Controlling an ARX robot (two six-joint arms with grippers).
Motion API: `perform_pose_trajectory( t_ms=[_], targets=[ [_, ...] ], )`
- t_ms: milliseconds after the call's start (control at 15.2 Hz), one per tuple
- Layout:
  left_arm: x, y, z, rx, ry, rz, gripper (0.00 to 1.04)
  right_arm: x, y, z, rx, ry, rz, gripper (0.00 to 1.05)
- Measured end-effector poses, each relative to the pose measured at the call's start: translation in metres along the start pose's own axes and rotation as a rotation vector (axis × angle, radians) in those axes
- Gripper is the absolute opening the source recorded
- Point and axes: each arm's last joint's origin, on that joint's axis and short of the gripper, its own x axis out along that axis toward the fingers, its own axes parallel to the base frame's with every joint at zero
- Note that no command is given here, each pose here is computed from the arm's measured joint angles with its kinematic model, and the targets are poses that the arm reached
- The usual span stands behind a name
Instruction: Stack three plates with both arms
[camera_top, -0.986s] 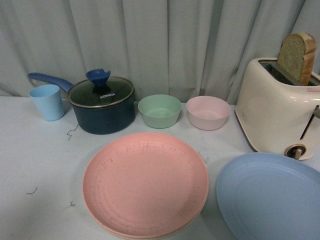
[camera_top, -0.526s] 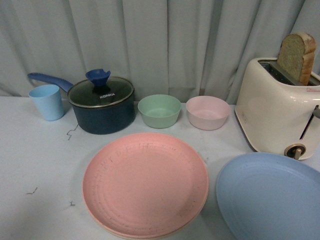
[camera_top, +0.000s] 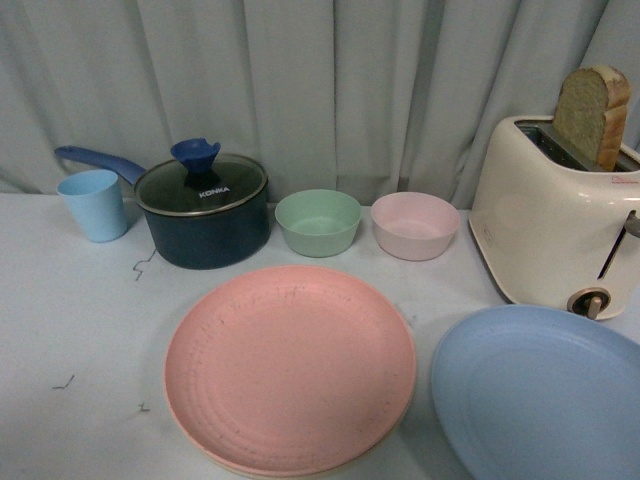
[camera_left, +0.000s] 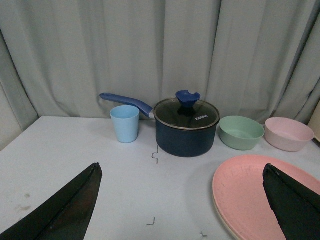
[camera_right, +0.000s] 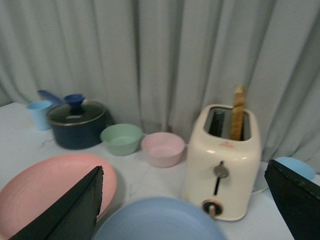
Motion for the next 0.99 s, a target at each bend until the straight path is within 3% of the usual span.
perform_pose_trajectory(
  t_ms=[197,263,394,591,789,986],
  targets=[
    [0.000,0.000,0.000,0.000,0.000,0.001,0.98,0.048,-0.052,0.014,-0.031,-0.046,-0.283,0.98],
    [0.000,0.000,0.000,0.000,0.000,0.000,0.98,0.065,-0.074,0.006,-0.008,0.016,-0.398,0.98],
    [0.000,0.000,0.000,0.000,0.000,0.000,0.98,0.075,-0.086,-0.007,0.032,0.104,-0.454,0.98],
    [0.000,0.000,0.000,0.000,0.000,0.000,0.98,0.081,-0.093,-0.026,0.082,0.209,-0.480,0.98],
    [0.000,0.000,0.000,0.000,0.000,0.000,0.98,0.094,-0.092,-0.101,0.260,0.575,-0.433,0.98],
    [0.000,0.000,0.000,0.000,0.000,0.000,0.98,0.108,-0.083,-0.134,0.350,0.715,-0.405,0.98]
  ],
)
